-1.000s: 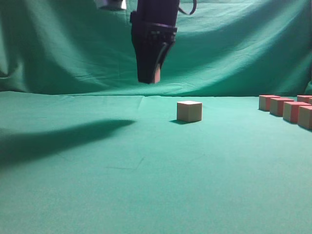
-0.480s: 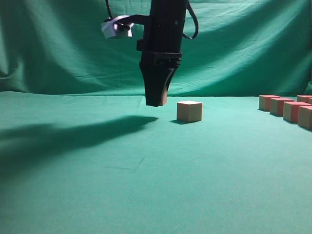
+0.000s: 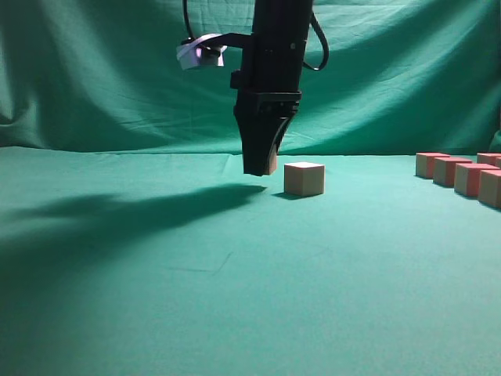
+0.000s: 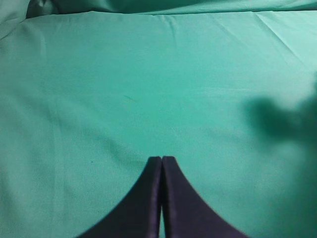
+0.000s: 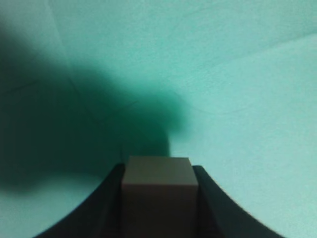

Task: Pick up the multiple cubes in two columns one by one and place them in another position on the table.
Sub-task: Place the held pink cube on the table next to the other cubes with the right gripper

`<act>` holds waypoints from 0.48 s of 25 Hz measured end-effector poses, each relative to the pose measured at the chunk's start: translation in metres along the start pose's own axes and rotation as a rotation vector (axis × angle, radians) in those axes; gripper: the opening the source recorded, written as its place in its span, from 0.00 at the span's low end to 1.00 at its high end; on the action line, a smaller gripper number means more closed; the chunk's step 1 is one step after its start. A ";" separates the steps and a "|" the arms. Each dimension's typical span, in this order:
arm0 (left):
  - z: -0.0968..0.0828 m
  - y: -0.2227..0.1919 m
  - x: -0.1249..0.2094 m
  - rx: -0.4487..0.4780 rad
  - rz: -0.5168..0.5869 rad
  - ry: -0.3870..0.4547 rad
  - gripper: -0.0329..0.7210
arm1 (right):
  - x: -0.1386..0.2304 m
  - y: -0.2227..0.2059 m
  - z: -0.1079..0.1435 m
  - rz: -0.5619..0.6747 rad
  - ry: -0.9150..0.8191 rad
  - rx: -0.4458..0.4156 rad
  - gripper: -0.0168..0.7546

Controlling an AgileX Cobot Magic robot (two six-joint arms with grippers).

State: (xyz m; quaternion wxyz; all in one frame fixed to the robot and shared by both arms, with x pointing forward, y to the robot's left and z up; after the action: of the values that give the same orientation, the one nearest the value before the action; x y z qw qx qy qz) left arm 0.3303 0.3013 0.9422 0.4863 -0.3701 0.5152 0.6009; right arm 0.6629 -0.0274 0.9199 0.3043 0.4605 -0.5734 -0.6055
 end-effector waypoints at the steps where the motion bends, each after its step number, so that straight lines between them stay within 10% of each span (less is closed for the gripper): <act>1: 0.000 0.000 0.000 0.000 0.000 0.000 0.04 | 0.000 0.000 0.000 -0.001 -0.001 -0.001 0.36; 12: 0.000 0.000 0.000 0.000 0.000 0.000 0.04 | 0.001 -0.016 0.003 0.012 -0.016 -0.034 0.36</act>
State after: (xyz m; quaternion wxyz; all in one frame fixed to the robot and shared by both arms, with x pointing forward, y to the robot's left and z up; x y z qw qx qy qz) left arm 0.3303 0.3013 0.9422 0.4863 -0.3701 0.5152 0.6009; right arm 0.6624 -0.0247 0.9035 0.3110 0.4470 -0.5682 -0.6170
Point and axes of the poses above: a point on each arm's last joint axis where the gripper is mounted, y pointing back along that axis away from the gripper, z along the wrist's bending axis when the last joint is at zero, x = y × z, the point moved 4 cm from there along -y, pointing out along that axis toward the gripper, and after that the axes turned 10 degrees about -y, right-handed, at the moved point
